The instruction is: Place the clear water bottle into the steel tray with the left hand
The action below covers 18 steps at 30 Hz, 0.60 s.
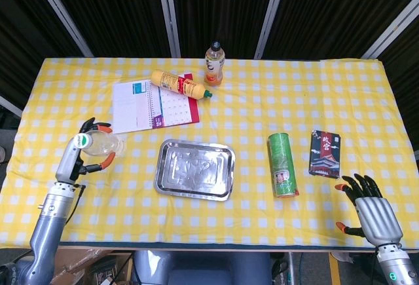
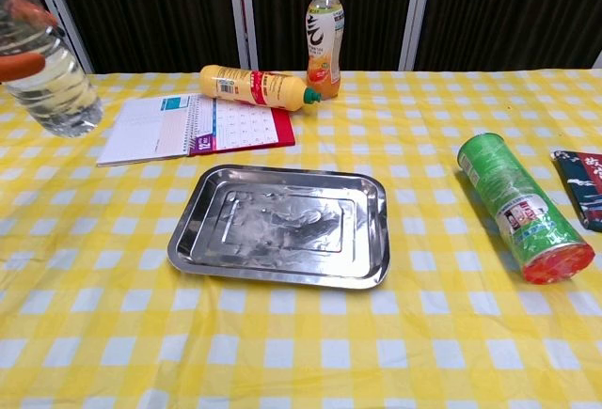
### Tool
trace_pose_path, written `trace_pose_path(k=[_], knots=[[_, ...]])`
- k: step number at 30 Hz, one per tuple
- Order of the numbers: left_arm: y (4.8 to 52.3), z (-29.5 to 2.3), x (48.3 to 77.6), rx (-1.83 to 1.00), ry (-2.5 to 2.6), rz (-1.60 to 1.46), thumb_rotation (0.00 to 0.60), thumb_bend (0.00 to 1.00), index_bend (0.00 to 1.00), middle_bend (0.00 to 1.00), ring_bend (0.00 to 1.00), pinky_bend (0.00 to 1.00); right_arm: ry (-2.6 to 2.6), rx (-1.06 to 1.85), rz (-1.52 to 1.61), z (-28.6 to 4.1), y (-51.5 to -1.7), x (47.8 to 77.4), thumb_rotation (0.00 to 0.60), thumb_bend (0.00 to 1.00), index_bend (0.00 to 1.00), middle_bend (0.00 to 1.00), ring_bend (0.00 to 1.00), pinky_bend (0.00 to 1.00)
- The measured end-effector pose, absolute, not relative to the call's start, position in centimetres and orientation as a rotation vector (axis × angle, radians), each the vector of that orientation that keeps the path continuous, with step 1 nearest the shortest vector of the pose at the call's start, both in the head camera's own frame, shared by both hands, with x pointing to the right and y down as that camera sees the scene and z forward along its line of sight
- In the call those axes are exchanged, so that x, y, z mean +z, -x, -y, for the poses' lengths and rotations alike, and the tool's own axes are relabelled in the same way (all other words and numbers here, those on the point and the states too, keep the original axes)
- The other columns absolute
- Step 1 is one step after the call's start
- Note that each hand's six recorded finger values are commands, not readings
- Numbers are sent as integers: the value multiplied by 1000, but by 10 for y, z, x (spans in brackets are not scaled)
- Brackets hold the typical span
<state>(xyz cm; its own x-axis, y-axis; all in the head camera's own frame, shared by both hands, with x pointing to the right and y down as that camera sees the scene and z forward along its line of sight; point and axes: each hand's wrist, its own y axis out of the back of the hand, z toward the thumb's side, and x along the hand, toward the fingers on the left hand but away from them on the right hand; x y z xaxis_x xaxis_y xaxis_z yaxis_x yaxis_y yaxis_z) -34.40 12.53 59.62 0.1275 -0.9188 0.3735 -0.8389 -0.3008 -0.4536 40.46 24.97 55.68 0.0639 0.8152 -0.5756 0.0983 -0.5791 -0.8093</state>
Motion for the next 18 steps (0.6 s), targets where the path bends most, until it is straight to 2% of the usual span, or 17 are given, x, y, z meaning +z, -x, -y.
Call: trace_pose_path(k=[5, 13, 15, 18], knots=[[392, -120, 564, -919, 2027, -1868, 600, 493, 540, 211, 0, 0, 1771, 1565, 900, -252, -402, 558, 600, 157, 268, 149, 42, 19], [490, -119, 477, -801, 1702, -2040, 600, 493, 541, 210, 0, 0, 1802, 1571, 872, -255, -394, 565, 600, 158, 268, 149, 42, 19], [505, -119, 467, -785, 1690, -2078, 600, 492, 541, 209, 0, 0, 1811, 1562, 871, -255, -391, 565, 600, 158, 268, 149, 42, 19], [513, -119, 474, -807, 1731, -2117, 600, 492, 541, 208, 0, 0, 1824, 1554, 862, -256, -388, 565, 600, 158, 268, 149, 42, 19]])
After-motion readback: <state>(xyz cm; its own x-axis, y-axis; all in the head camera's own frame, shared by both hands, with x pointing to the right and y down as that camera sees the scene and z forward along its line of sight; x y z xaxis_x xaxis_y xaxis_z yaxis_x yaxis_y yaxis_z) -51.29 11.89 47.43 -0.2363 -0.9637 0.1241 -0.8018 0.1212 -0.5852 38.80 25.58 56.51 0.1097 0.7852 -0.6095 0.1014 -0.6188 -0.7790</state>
